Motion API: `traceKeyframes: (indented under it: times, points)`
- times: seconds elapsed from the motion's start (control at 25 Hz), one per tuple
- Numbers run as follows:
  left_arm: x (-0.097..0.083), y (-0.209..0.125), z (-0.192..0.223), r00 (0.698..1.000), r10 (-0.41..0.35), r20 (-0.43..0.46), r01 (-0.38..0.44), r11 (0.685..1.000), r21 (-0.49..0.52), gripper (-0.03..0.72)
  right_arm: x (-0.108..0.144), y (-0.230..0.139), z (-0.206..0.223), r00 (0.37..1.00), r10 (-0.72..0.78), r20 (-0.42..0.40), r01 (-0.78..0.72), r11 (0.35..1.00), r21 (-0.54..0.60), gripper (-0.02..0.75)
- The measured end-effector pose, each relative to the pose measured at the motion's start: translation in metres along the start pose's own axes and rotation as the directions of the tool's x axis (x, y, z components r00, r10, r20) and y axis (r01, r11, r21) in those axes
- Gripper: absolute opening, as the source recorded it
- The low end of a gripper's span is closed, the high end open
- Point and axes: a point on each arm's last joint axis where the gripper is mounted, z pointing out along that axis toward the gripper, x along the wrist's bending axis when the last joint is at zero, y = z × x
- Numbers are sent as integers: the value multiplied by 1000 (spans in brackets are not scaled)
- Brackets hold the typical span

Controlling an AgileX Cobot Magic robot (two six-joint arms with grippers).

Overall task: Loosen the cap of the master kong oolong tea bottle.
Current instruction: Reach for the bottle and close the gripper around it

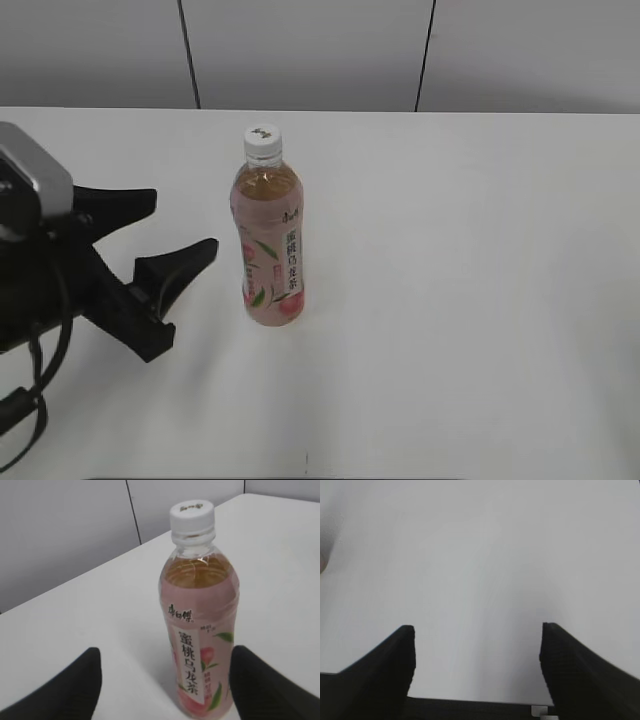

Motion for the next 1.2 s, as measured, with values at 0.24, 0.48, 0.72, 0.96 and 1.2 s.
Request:
traceKeyframes:
  times: [0.24, 0.48, 0.72, 0.96, 1.2]
  points:
    - [-9, -18, 19, 995, -38, 95, 41, 999, -35, 484, 0, 0, 0, 1000, 0, 1, 0, 1000, -4, 586]
    - [-12, -33, 29, 991, -72, 117, 78, 996, -47, 484, -1, 5, 0, 1000, 0, 9, 0, 999, -52, 586]
    - [-12, -55, 39, 988, -114, 104, 115, 993, -2, 498, 1, 9, 0, 1000, 26, -18, -27, 995, -95, 586]
    - [-16, -73, 53, 983, -118, 139, 111, 992, 62, 543, 6, 14, 5, 992, 91, -92, -99, 991, -86, 586]
    - [-13, -73, 56, 985, -126, 118, 120, 991, 56, 587, 7, 18, 17, 983, 134, -123, -137, 990, -18, 586]
